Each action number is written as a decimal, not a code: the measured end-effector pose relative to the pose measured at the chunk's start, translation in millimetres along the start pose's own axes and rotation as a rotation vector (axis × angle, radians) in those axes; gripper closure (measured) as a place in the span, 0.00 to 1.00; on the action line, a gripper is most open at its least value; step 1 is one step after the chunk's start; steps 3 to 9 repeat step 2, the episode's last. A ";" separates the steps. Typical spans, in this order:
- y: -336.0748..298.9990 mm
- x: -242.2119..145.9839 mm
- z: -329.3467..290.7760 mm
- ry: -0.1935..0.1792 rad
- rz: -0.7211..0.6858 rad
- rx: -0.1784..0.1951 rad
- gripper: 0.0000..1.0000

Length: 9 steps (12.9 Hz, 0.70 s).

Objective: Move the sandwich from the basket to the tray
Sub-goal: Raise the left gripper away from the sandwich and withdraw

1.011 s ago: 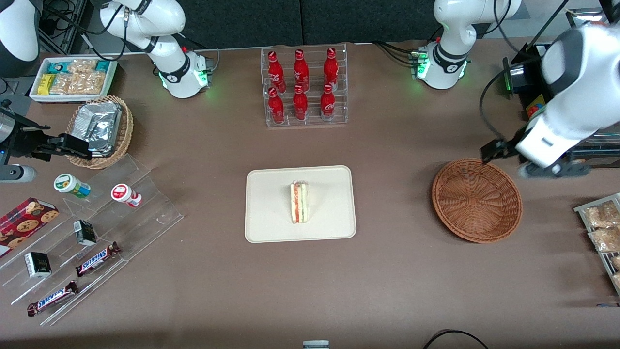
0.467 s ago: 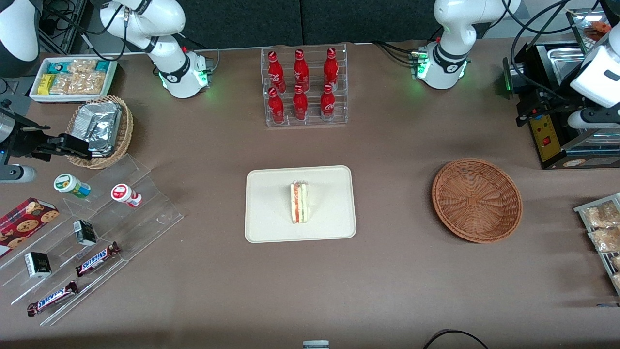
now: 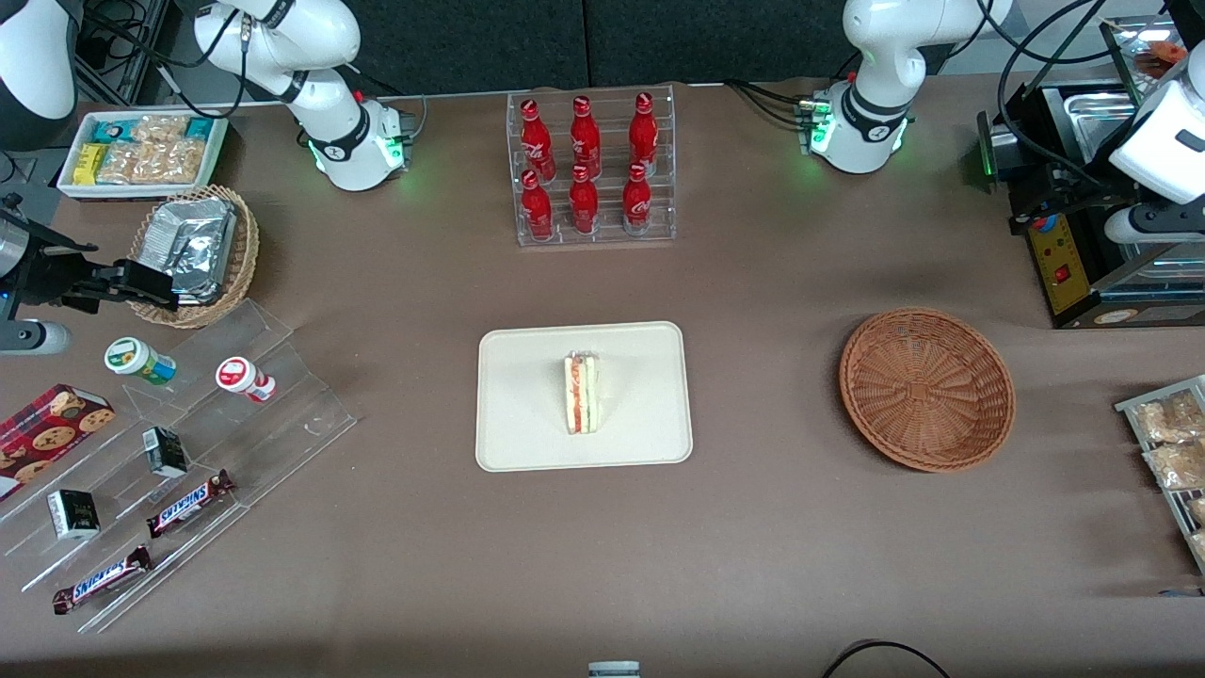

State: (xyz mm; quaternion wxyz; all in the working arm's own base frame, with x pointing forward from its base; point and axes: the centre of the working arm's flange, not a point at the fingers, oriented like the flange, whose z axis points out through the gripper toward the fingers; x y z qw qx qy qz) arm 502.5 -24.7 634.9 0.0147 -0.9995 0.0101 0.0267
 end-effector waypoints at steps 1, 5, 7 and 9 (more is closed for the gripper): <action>-0.1 1.2 0.0 0.000 0.000 0.000 0.00; -0.2 2.6 0.2 -0.001 0.001 -0.001 0.00; -0.2 2.6 0.2 -0.001 0.001 -0.001 0.00; -0.2 2.6 0.2 -0.001 0.001 -0.001 0.00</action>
